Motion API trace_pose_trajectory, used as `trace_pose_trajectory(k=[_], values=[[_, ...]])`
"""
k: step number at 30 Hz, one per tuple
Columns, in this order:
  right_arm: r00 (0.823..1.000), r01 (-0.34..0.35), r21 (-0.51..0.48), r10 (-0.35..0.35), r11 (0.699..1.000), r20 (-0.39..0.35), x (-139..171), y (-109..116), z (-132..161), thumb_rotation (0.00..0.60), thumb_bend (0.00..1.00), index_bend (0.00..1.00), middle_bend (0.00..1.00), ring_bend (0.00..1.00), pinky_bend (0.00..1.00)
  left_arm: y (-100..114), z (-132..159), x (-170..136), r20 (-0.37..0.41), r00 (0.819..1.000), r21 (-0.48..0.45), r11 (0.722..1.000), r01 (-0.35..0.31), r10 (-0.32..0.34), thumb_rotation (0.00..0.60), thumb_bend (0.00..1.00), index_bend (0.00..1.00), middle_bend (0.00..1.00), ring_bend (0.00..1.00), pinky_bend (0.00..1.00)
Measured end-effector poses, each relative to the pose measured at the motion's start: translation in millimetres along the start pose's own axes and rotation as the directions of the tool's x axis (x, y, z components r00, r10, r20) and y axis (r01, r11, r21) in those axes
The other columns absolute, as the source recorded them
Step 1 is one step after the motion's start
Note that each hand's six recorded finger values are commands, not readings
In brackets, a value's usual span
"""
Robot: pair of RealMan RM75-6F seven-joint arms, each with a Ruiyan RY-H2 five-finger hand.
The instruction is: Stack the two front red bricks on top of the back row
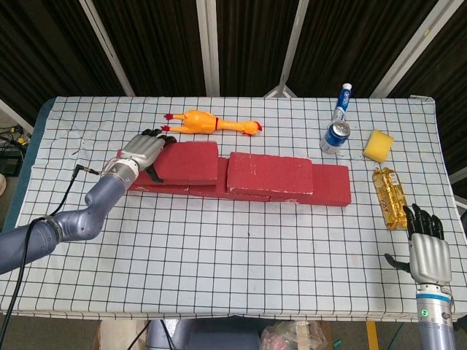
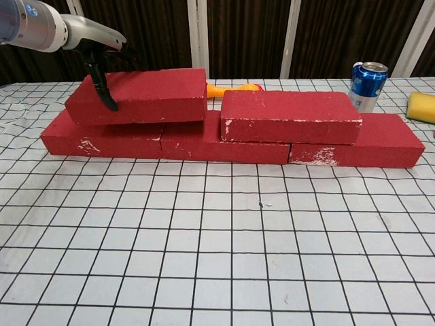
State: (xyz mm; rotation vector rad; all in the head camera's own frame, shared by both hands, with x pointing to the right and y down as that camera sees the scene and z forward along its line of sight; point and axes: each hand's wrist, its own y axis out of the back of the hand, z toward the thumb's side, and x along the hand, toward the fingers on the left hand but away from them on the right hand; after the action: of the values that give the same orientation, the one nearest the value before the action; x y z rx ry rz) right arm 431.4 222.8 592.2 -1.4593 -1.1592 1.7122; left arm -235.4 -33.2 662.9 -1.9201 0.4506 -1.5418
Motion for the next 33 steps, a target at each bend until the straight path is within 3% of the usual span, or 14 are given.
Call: trace_pose_trajectory(k=[33], values=[[1.000, 0.004, -0.004, -0.004, 1.000, 0.025, -2.4, 0.6, -3.4, 0.600, 0.16, 0.03, 0.00, 0.00, 0.00, -9.9, 6.6, 16.3, 0.016, 1.000, 0.018, 1.000, 0.017, -0.017, 0.600, 0.00, 0.31, 0.24, 0.00, 0.04]])
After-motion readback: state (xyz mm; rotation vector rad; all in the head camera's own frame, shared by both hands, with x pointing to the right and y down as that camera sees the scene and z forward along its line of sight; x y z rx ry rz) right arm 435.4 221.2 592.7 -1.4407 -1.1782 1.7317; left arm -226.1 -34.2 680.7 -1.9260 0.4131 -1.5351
